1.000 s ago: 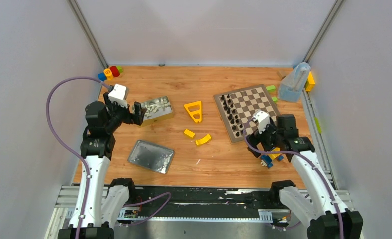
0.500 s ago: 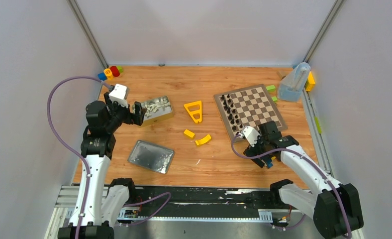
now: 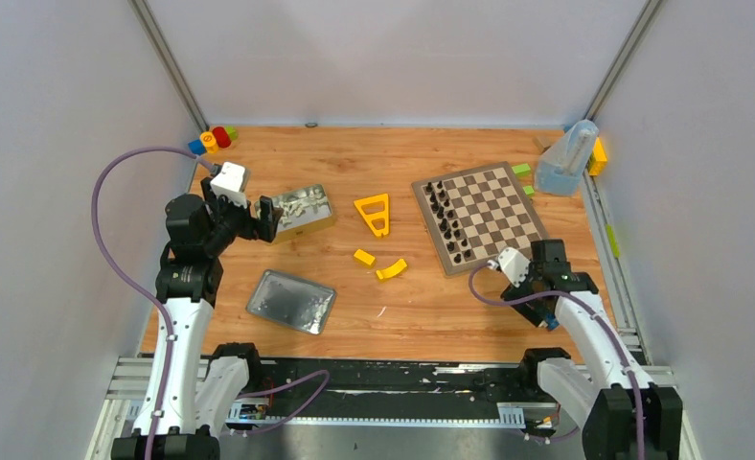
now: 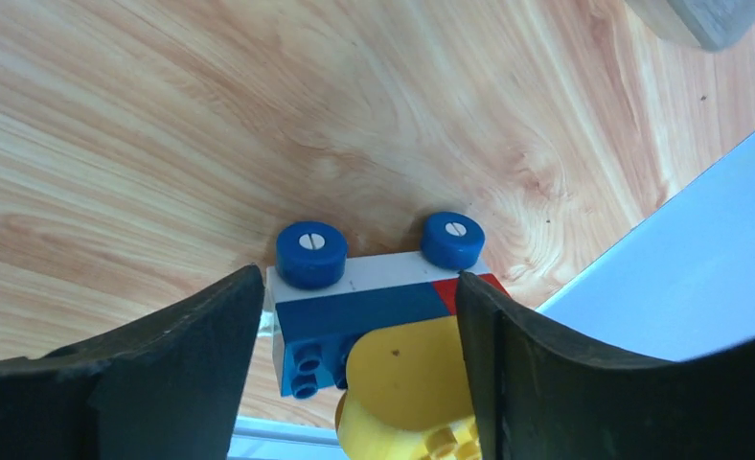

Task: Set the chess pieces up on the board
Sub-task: Move the distractor to the center of the board.

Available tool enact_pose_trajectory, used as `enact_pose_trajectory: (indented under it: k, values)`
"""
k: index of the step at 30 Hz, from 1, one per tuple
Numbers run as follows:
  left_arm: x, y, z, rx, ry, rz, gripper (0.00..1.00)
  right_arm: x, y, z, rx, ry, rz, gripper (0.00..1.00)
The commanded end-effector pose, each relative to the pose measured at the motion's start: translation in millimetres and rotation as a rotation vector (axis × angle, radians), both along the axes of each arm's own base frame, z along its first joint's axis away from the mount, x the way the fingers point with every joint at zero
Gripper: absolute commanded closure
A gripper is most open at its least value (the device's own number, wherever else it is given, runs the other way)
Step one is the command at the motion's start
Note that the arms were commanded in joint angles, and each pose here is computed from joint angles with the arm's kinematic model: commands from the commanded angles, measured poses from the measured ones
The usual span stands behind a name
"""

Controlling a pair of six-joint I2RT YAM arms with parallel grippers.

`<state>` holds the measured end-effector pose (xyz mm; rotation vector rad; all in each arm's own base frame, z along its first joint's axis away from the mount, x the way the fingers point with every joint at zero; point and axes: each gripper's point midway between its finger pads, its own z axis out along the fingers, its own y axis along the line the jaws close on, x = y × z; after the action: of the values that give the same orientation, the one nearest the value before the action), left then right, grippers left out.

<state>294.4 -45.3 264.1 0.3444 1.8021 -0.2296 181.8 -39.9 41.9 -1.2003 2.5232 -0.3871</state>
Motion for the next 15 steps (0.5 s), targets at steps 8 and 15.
enact_pose_trajectory:
  k: [8,15]
  values:
    - [0,-3,7,0.009,-0.036,-0.027,0.0,109,26,99,0.505,-0.319,-0.325,0.14]
    - [1,-4,4,0.007,-0.028,-0.029,0.0,183,-27,102,0.641,-0.364,-0.716,0.14]
